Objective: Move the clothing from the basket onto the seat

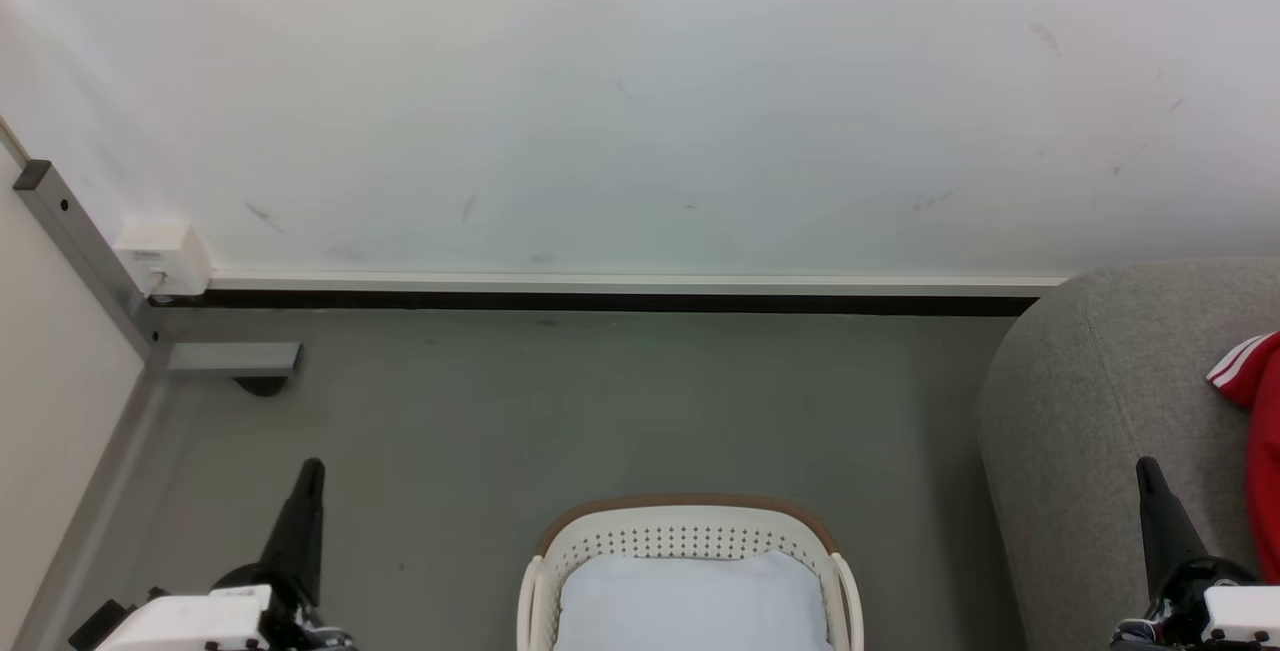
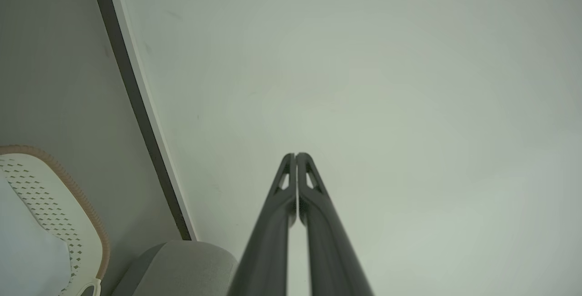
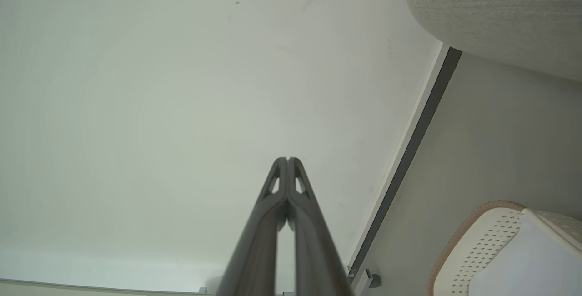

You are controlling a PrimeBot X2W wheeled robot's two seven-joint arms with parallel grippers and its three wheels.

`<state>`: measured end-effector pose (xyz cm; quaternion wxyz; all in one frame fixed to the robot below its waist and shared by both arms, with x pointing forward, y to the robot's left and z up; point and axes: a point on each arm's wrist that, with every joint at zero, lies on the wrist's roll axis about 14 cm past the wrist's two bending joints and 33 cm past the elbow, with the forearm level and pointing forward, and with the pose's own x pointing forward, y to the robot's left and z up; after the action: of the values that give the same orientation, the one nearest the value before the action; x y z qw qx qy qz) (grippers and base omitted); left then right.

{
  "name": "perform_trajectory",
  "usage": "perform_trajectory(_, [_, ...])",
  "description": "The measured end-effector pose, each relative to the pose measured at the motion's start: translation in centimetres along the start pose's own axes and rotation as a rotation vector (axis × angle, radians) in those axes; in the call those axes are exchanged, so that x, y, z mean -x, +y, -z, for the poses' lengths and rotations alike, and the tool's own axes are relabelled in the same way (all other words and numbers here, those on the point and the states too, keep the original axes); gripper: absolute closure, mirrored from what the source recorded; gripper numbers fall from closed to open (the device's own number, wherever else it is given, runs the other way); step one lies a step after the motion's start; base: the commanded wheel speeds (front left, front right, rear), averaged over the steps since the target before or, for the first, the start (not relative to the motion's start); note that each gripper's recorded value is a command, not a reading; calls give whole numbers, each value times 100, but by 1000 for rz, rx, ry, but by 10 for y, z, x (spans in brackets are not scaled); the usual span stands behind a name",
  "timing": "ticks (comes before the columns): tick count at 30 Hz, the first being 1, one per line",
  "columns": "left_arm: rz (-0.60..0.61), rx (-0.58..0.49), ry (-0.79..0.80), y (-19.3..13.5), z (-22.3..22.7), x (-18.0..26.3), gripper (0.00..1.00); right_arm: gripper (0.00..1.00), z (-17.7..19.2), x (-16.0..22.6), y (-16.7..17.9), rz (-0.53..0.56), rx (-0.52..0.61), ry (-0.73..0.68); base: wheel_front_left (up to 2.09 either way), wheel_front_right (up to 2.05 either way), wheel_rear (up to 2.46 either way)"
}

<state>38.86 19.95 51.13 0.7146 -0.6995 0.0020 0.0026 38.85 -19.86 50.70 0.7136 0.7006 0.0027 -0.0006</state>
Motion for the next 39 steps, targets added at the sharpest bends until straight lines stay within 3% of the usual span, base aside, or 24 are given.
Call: perform_trajectory(39, [4, 19, 3, -1, 0, -1, 100, 100, -1, -2, 2, -5, -22, -1, 0, 0, 0])
